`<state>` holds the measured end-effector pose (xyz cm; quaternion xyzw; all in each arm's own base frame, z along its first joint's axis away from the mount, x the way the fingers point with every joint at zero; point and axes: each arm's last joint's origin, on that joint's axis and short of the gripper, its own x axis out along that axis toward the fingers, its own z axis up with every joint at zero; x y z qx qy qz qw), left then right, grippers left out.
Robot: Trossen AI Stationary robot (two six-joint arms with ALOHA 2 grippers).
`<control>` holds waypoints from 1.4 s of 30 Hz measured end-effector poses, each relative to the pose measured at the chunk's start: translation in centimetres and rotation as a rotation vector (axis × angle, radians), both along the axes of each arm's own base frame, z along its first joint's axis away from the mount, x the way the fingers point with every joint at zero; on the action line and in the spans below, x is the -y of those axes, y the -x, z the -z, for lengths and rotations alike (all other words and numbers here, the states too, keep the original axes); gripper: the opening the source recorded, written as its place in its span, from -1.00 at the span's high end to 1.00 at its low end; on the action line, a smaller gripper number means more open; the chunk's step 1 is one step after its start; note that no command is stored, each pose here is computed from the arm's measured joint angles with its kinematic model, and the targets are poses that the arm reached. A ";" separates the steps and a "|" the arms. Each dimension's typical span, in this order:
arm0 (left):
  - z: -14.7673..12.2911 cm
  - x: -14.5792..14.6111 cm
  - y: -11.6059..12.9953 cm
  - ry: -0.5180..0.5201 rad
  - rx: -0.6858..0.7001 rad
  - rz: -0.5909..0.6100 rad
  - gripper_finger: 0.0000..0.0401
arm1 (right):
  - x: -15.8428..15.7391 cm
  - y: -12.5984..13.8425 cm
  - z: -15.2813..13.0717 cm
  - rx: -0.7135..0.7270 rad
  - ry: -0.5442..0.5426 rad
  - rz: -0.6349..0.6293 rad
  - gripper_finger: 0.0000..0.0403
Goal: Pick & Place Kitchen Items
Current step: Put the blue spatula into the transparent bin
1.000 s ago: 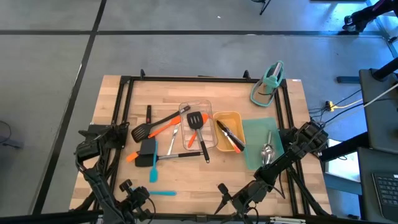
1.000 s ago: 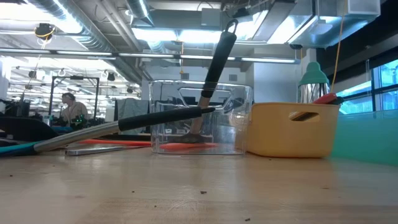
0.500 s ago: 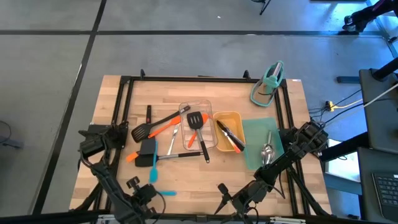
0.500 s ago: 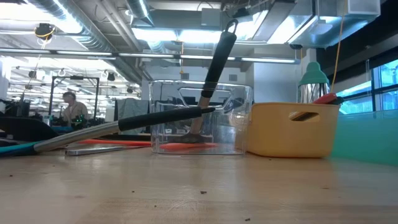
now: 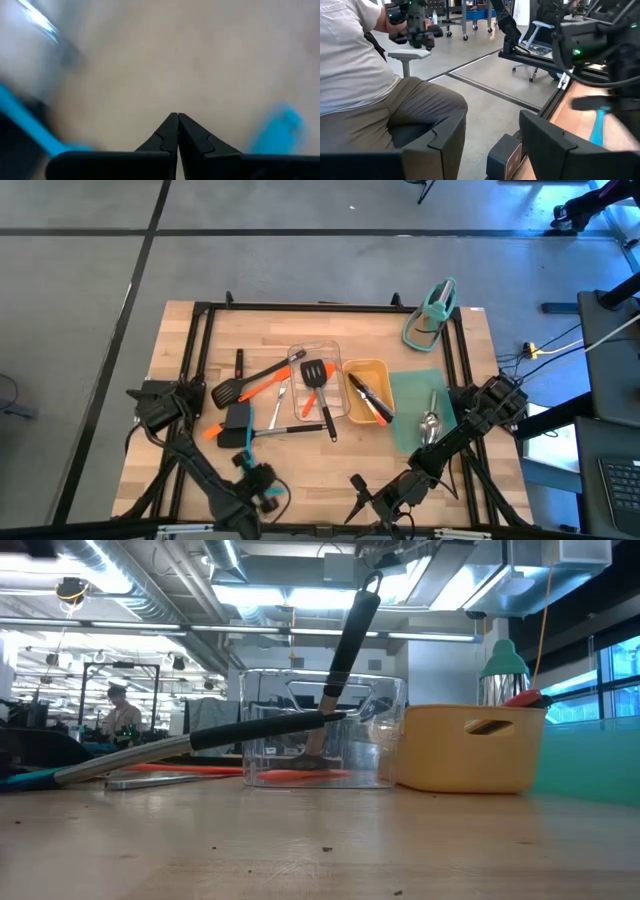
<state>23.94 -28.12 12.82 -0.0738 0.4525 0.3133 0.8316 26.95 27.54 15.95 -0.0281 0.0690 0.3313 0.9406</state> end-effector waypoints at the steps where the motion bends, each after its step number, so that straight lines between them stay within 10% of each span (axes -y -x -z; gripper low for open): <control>1: -0.3 -0.4 0.2 -0.048 0.024 -0.013 0.99 | 0.0 0.0 0.0 0.000 0.000 0.000 0.07; 13: -4.2 2.4 3.9 -0.027 0.224 0.146 0.95 | 0.0 0.0 0.1 -0.010 0.001 0.001 0.07; 20: -3.8 3.9 3.0 0.042 0.360 0.208 0.52 | 0.0 0.0 0.1 -0.011 0.002 0.005 0.07; 28: -0.8 3.6 3.3 -0.079 0.577 0.300 0.03 | 0.2 -0.1 0.5 -0.039 0.026 0.055 0.07; 42: 4.7 1.0 7.6 -0.053 0.633 0.355 0.16 | 2.1 -1.8 0.4 -0.062 -0.016 0.191 0.07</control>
